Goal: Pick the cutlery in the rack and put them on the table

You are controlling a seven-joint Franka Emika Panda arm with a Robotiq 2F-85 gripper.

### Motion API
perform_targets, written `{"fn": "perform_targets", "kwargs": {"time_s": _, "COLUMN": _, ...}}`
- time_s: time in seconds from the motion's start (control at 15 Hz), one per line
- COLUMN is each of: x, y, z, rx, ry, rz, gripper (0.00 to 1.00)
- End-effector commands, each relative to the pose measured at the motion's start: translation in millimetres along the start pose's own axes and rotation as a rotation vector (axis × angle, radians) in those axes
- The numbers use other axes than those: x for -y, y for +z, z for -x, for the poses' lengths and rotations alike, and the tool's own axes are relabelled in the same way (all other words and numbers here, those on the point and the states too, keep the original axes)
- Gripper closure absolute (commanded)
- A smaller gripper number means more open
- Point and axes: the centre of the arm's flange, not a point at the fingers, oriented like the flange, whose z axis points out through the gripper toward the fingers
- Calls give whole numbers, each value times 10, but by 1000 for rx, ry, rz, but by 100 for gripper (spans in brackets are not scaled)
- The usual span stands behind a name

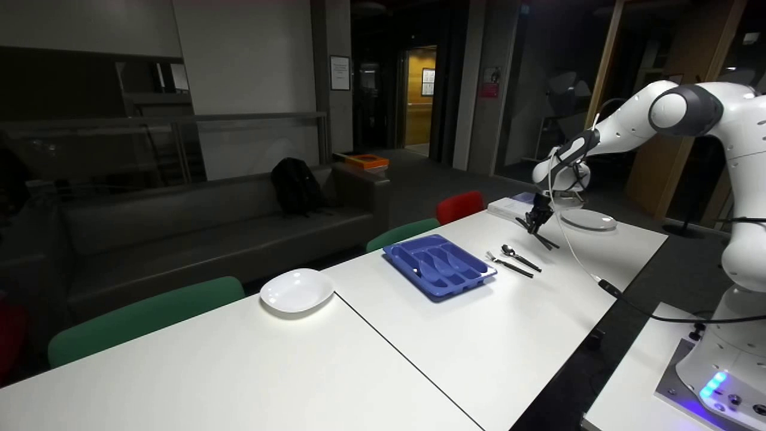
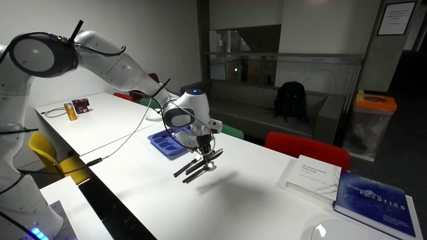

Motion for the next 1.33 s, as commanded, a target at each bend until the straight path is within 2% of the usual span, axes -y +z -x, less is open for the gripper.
{"fn": "perform_targets", "kwargs": {"time_s": 0.0, "x": -106, "y": -42, "z": 17, "rx": 9, "ry": -10, "rz": -23, "gripper": 95}}
{"fn": "perform_targets", "kwargs": {"time_s": 0.67, "x": -102, "y": 353, "z": -81, "rx": 64, "ry": -39, "rz": -43, "gripper": 95}}
{"fn": "perform_targets", "kwargs": {"time_s": 1.27, "x": -344, "y": 513, "z": -110, "rx": 89, "ry": -102, "rz": -48, "gripper": 95}}
